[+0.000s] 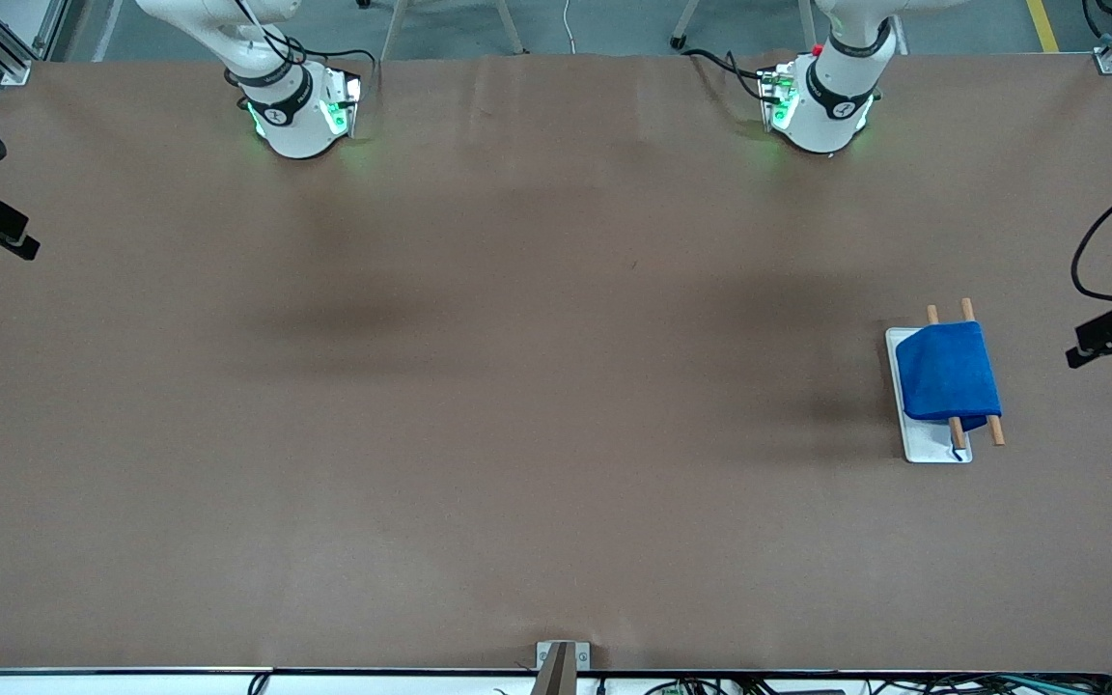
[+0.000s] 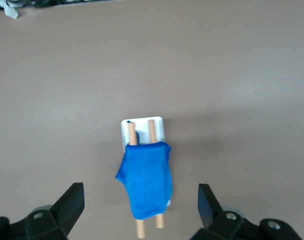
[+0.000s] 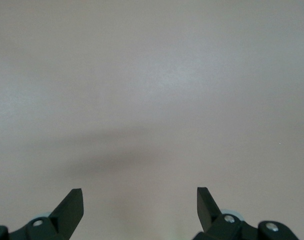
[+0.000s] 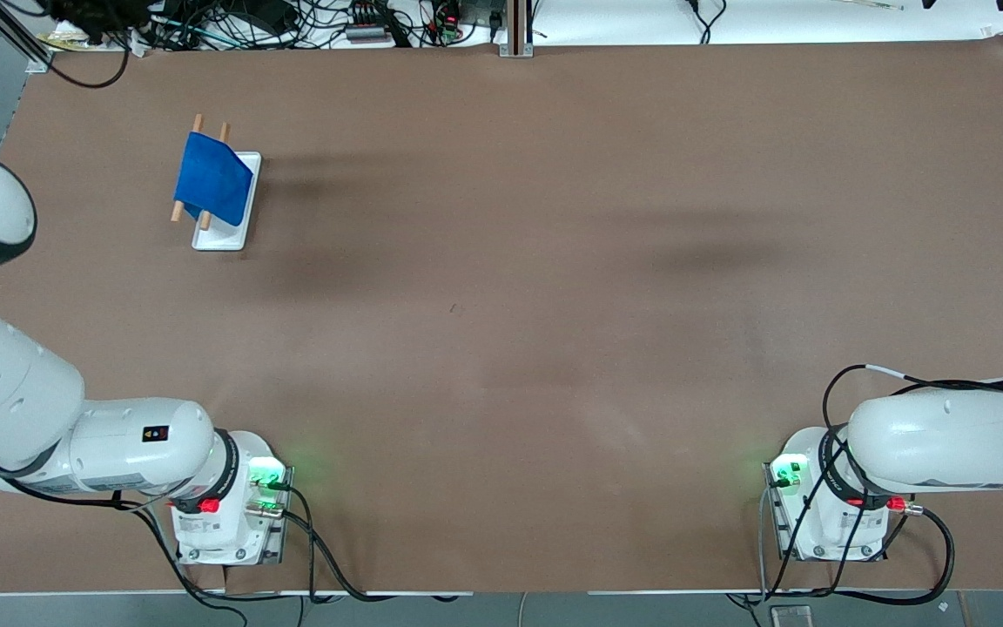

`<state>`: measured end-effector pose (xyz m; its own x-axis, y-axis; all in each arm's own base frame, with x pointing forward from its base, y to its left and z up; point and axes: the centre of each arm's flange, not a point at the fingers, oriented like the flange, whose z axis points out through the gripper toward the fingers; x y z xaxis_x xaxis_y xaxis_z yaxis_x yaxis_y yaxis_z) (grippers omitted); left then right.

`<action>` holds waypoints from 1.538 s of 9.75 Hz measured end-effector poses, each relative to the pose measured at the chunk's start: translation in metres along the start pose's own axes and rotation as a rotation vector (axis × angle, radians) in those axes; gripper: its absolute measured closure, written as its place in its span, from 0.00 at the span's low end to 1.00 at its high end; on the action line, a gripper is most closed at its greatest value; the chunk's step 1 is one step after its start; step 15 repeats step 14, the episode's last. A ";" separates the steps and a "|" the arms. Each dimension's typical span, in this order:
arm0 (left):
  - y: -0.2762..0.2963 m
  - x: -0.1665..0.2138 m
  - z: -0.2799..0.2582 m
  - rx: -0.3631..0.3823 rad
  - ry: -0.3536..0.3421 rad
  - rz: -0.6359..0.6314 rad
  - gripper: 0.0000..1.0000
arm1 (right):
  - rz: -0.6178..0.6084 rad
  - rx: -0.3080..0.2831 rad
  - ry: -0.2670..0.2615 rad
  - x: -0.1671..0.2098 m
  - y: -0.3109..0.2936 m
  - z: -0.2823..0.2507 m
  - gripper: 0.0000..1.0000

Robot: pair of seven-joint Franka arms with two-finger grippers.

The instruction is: Right arm passes towel to left arm to hang

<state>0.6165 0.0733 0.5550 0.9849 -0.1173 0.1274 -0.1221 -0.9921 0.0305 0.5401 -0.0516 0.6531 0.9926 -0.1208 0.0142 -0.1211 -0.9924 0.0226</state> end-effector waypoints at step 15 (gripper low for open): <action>0.099 -0.056 -0.128 0.031 -0.139 -0.080 0.00 | -0.010 0.000 -0.005 0.000 -0.005 0.001 0.00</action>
